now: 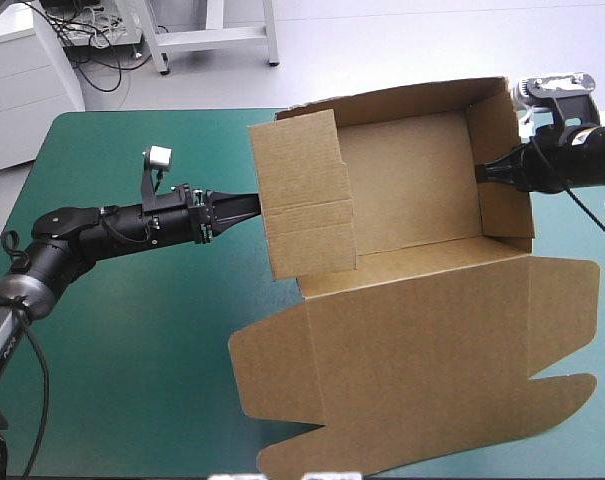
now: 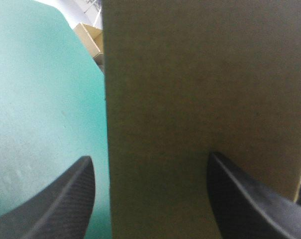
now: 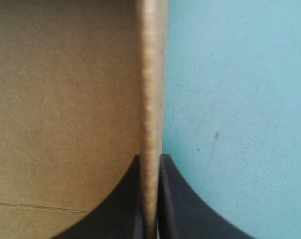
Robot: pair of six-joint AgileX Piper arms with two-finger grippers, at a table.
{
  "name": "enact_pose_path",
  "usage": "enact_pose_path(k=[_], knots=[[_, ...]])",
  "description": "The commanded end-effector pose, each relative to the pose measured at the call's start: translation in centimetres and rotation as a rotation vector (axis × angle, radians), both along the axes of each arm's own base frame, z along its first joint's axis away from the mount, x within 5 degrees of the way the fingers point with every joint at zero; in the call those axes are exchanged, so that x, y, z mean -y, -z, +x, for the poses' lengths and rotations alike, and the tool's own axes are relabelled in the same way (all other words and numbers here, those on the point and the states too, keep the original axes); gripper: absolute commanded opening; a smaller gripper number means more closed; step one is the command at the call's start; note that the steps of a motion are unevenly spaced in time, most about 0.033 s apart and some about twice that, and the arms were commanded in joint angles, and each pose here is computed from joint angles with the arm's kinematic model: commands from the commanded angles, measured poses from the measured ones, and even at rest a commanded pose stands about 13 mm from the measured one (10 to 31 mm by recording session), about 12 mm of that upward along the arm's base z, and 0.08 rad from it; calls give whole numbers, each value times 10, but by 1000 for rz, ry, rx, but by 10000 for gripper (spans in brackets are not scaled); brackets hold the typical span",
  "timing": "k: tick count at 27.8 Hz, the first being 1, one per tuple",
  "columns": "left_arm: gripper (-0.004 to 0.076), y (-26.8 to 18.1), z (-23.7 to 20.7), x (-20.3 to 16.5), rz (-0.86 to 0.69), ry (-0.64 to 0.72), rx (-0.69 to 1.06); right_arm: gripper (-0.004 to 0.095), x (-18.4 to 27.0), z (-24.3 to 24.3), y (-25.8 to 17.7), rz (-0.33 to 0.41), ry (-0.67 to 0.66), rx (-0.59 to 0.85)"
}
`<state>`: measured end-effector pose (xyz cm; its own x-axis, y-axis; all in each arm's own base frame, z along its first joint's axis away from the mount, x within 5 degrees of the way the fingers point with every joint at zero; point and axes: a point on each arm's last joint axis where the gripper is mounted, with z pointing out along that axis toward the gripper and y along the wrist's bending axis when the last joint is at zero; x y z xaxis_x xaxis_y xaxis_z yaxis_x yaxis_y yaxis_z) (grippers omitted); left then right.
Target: Fold the box
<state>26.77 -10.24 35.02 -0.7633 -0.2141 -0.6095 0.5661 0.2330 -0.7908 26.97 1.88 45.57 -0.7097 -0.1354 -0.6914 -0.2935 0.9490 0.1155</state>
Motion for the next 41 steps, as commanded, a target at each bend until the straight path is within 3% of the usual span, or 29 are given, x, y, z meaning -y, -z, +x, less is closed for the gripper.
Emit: enact_pose_path(k=[1,14,23,29,33,41], knots=[[485,-35,-17,6,-158,100,95,-21,-8,-13,-21,42,-13,84],[514,-48,-19,10,-161,120,143,-19,-26,-9,-24,3,19,155],[514,-55,-23,19,-101,162,173,-19,-31,-7,-28,40,31,196],[512,-61,-17,22,-16,102,118,-19,-30,-6,-29,43,39,214],[512,-75,-18,32,122,72,135,-19,-30,-5,-30,52,47,221],[507,-113,-19,45,392,-153,174,-19,-31,-4,-31,95,80,219]])
